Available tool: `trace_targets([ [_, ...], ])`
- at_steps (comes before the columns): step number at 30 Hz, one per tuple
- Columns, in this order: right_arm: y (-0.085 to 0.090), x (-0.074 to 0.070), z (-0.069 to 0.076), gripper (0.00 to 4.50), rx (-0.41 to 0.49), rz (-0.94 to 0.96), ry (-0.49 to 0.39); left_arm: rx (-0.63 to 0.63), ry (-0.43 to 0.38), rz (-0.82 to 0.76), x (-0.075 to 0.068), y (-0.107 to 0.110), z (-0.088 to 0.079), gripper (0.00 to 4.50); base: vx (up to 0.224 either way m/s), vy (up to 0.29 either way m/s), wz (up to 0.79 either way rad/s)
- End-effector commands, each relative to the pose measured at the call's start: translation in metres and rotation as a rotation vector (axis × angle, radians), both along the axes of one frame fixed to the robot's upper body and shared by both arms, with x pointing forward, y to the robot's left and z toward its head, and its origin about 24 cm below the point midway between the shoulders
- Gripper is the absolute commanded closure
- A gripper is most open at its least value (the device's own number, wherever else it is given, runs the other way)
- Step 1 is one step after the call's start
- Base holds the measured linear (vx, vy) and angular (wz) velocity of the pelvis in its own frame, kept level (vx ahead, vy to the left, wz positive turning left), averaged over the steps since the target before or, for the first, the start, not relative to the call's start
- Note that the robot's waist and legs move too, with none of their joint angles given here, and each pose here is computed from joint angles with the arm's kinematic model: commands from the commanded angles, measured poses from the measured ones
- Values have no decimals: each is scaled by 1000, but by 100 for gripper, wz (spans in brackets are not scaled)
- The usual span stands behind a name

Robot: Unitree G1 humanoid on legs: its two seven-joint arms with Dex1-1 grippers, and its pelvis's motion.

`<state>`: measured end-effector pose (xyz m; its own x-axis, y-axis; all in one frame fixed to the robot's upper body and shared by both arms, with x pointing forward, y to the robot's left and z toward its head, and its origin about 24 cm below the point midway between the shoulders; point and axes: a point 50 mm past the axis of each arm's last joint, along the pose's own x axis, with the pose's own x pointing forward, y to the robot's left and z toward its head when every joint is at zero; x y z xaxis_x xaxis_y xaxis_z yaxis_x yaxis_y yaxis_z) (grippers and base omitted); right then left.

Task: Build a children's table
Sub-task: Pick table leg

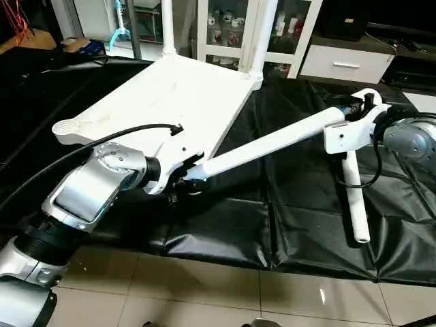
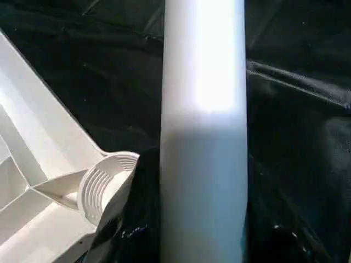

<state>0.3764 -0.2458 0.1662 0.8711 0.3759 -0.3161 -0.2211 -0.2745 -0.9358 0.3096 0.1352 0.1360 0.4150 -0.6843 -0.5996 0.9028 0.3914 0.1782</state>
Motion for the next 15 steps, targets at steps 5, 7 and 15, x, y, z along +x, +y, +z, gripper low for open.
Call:
trace_targets([
  [5,-9,-2,-7,259,33,-54,38,-82,-176,25,14,-2,35,256,0,0,0],
  [7,-9,-2,-8,259,33,-57,42,-91,-187,32,15,-2,37,239,0,0,0],
  [15,-16,-6,-21,260,7,-91,98,-409,-481,-106,17,-10,103,178,0,0,0],
])
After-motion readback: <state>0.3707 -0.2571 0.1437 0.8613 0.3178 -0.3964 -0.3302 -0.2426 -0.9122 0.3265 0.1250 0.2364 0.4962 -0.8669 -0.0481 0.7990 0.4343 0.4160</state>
